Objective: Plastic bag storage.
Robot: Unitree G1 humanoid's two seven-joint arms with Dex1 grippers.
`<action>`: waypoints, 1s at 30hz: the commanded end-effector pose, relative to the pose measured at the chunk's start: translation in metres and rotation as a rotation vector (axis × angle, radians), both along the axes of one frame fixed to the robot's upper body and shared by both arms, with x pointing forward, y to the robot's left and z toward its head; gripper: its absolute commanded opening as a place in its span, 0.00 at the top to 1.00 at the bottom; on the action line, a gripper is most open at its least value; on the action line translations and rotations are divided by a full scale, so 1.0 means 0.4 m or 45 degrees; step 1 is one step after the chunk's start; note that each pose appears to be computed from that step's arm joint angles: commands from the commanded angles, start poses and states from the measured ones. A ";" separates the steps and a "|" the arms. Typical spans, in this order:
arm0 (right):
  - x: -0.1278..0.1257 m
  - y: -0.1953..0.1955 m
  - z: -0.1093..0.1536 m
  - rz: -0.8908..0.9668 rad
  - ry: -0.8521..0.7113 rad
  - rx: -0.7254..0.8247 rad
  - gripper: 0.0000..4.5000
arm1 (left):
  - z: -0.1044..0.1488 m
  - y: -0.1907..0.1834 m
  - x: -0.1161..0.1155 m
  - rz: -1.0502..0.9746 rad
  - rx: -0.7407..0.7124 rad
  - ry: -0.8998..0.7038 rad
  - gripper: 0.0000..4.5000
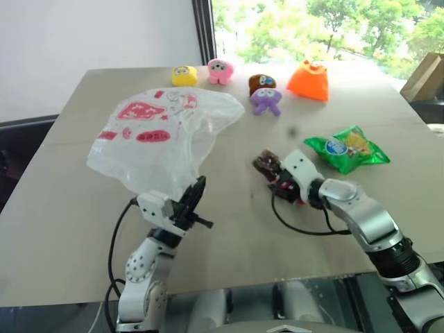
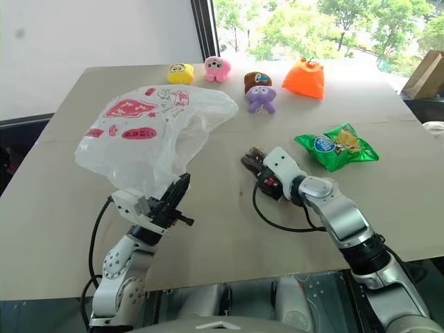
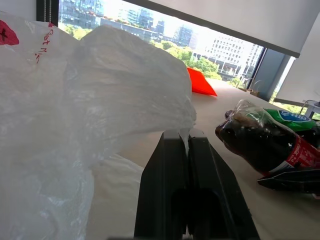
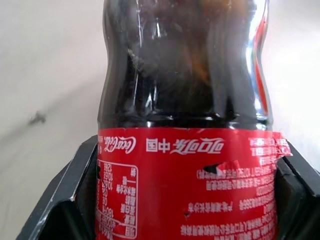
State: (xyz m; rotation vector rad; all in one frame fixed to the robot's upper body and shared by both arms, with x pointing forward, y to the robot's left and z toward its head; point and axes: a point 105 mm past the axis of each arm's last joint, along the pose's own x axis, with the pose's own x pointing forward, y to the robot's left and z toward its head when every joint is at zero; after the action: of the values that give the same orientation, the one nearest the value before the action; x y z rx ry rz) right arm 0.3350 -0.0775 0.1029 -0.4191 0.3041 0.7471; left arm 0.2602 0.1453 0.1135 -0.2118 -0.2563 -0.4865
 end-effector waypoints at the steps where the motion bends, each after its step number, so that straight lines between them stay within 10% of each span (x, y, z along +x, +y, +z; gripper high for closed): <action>1: 0.027 0.030 0.056 0.074 -0.111 0.000 0.30 | 0.049 -0.033 -0.032 -0.144 -0.057 -0.106 1.00; 15: 0.078 0.330 0.105 0.730 -0.151 -0.245 0.30 | 0.029 -0.107 -0.149 -0.617 0.010 -0.042 1.00; 23: 0.112 0.503 0.248 0.561 -0.121 0.307 0.30 | 0.022 -0.107 -0.171 -0.651 0.023 -0.009 1.00; 26: 0.146 0.499 0.267 0.381 -0.070 0.493 0.02 | 0.025 -0.101 -0.169 -0.611 0.004 -0.011 1.00; 30: 0.175 0.467 0.240 0.256 -0.062 0.568 0.02 | 0.030 -0.085 -0.155 -0.535 -0.032 -0.020 1.00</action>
State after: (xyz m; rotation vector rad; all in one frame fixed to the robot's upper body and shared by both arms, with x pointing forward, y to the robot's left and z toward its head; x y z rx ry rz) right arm 0.4114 0.0946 0.1853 -0.0944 0.1161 0.9587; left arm 0.2001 0.1117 0.1126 -0.2799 -0.1754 -0.9034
